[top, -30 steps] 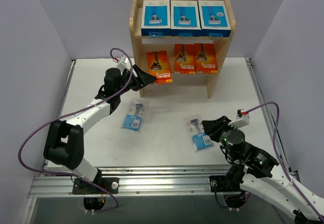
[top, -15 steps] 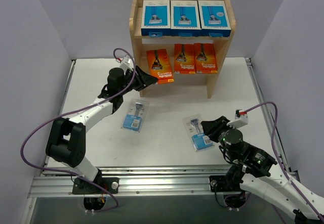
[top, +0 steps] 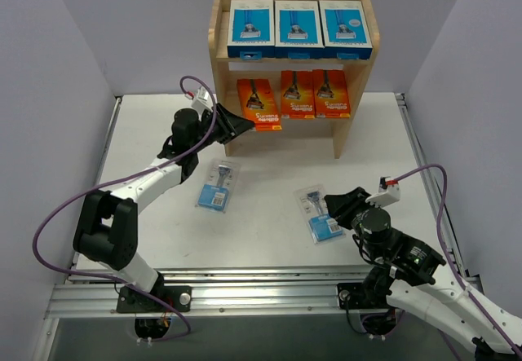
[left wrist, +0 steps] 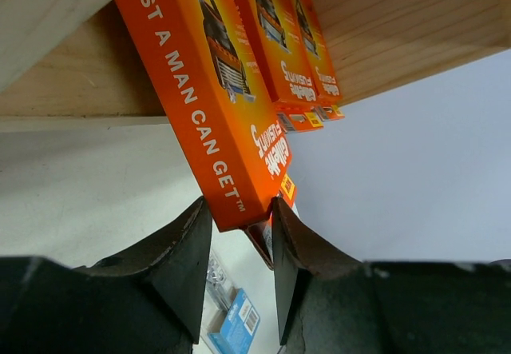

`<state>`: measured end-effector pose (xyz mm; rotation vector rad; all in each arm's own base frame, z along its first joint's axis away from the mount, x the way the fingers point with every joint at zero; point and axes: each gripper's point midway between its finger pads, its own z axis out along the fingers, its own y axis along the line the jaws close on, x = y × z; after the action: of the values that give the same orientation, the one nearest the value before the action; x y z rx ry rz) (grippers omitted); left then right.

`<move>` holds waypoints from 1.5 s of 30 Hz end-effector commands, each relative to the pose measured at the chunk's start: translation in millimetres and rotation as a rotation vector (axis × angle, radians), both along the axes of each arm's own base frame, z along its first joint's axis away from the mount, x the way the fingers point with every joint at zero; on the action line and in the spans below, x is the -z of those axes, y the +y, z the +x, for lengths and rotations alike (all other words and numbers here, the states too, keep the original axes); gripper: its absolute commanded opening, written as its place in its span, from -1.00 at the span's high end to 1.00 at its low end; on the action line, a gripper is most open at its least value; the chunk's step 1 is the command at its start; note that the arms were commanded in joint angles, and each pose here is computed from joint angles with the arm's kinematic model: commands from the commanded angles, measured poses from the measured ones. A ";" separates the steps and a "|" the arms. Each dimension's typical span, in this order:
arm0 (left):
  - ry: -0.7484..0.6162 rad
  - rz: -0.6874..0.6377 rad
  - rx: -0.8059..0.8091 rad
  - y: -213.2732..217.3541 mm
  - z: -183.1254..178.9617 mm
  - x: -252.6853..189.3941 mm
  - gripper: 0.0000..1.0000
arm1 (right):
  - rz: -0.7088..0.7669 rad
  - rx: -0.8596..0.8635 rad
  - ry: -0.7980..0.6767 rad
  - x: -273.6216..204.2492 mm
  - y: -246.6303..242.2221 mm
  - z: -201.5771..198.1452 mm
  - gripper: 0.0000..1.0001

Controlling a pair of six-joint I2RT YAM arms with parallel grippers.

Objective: Place and organize the shaving razors onto the shelf

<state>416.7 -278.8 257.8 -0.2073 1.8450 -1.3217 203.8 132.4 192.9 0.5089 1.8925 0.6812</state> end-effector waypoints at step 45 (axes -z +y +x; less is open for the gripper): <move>-0.239 -0.104 -0.464 69.3 -36.3 -113.5 0.95 | 0.013 0.051 -0.021 3.8 -17.8 -4.7 0.47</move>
<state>388.9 -220.4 338.8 -0.4588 1.5437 -1.0706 196.5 119.8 190.0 0.5308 1.8689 0.6840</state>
